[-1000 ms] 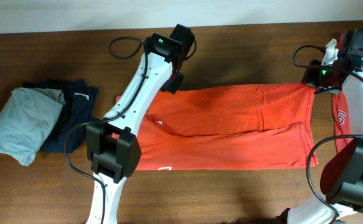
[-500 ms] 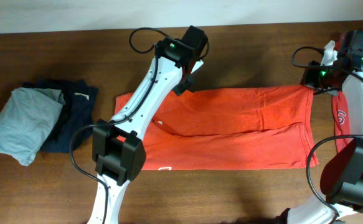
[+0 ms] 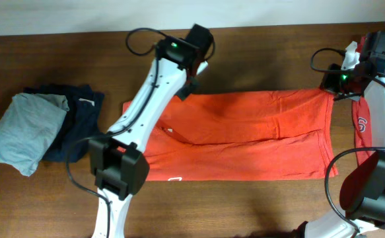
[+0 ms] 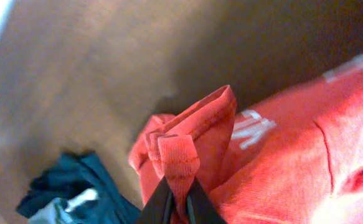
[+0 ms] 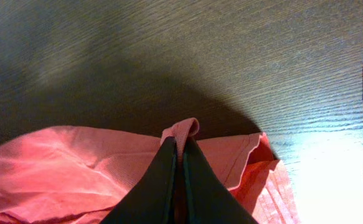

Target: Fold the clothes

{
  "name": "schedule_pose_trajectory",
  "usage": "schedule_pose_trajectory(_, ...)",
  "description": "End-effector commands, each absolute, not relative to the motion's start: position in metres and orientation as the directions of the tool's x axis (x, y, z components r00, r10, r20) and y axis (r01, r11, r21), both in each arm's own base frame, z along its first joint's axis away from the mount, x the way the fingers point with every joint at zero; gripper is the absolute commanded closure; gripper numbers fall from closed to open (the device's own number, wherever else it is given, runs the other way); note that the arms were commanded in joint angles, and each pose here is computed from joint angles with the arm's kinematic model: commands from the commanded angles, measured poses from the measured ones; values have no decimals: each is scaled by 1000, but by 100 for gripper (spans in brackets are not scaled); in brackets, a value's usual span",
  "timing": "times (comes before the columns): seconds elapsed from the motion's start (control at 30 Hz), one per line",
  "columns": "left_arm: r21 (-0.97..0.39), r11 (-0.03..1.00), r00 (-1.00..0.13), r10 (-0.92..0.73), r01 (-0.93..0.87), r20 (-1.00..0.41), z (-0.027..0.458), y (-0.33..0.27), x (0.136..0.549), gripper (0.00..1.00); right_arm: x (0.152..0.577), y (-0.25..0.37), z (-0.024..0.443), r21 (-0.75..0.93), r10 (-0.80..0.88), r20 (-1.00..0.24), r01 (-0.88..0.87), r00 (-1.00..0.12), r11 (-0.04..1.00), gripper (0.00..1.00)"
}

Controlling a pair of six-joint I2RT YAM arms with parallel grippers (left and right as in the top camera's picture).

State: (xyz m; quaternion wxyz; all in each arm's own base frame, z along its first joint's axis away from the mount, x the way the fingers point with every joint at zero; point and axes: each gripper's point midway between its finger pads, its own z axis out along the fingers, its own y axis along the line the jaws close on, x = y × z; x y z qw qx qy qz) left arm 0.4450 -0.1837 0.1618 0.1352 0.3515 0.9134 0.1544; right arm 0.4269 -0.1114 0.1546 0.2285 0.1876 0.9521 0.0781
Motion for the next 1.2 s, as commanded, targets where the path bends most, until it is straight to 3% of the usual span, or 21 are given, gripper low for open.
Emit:
schedule_pose_trajectory(0.0, 428, 676, -672, 716, 600, -189, 190, -178, 453, 91, 425, -110, 170, 241, 382, -438, 303, -814, 922, 96)
schedule_pose_trajectory(0.13, 431, 674, -667, 719, 599, -197, 196, -178, 451, 100, 423, -109, 171, 241, 383, -433, 304, -816, 922, 96)
schedule_pose_trajectory(0.5, 295, 836, -768, 544, 462, -339, 225, -145, 432, 99, 421, -108, 182, 241, 379, -456, 298, -805, 924, 96)
schedule_pose_trajectory(0.73, 250, 880, -799, 472, 404, -373, 202, -132, 401, 100, 422, -109, 184, 241, 377, -464, 296, -801, 924, 96)
schedule_pose_trajectory(1.07, 219, 914, -839, 401, 341, -367, 150, -135, 406, 99, 414, -111, 179, 218, 383, -437, 318, -814, 923, 96)
schedule_pose_trajectory(1.17, 217, 916, -834, 398, 337, -382, 136, -138, 414, 100, 422, -127, 183, 154, 371, -491, 341, -788, 928, 96)
